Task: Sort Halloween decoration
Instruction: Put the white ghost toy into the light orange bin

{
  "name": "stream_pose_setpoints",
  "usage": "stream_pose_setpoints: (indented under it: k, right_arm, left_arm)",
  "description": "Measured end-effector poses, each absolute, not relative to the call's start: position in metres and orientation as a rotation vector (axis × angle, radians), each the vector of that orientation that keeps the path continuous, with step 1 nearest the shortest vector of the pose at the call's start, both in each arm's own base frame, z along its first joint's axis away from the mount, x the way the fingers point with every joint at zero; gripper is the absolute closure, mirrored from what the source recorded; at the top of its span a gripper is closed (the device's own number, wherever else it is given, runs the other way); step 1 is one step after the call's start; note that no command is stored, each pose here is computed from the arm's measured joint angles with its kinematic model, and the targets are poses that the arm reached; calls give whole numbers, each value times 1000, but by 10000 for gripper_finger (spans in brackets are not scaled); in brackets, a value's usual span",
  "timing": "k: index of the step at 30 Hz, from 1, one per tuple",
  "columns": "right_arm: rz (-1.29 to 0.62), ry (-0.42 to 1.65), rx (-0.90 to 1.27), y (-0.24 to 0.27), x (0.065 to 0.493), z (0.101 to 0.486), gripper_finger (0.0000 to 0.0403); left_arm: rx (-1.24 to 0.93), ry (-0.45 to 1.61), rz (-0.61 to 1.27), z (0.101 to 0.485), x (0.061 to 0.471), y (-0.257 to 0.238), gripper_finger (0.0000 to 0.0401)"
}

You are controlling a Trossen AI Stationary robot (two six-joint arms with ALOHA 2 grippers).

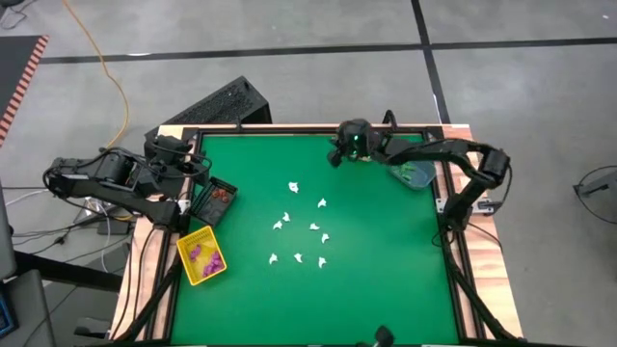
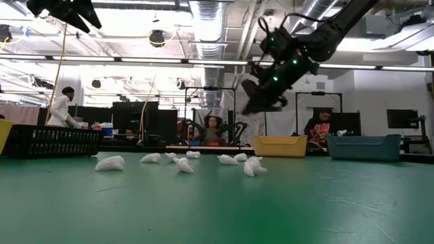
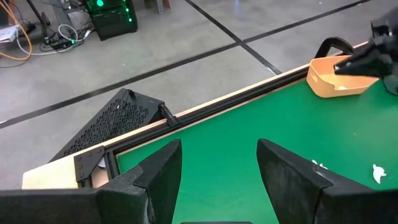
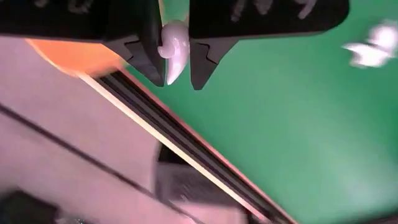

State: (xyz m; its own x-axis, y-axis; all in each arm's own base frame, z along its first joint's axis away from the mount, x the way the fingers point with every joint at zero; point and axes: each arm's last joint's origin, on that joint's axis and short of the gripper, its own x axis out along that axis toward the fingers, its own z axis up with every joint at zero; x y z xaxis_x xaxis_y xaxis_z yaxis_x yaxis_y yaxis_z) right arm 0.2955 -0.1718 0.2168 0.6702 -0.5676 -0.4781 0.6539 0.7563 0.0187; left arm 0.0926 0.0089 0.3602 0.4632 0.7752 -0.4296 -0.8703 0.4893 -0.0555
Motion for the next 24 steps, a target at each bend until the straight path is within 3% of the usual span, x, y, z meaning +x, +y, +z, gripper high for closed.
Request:
stream_pose_setpoints:
  k: [8,24]
  right_arm:
    - [-809,682,291,-199,264,197,364]
    - [-954,774,462,-224,230,176,349]
  left_arm:
    - [-284,372,1029,360,93,9,202]
    - [-282,370,1032,360,93,9,202]
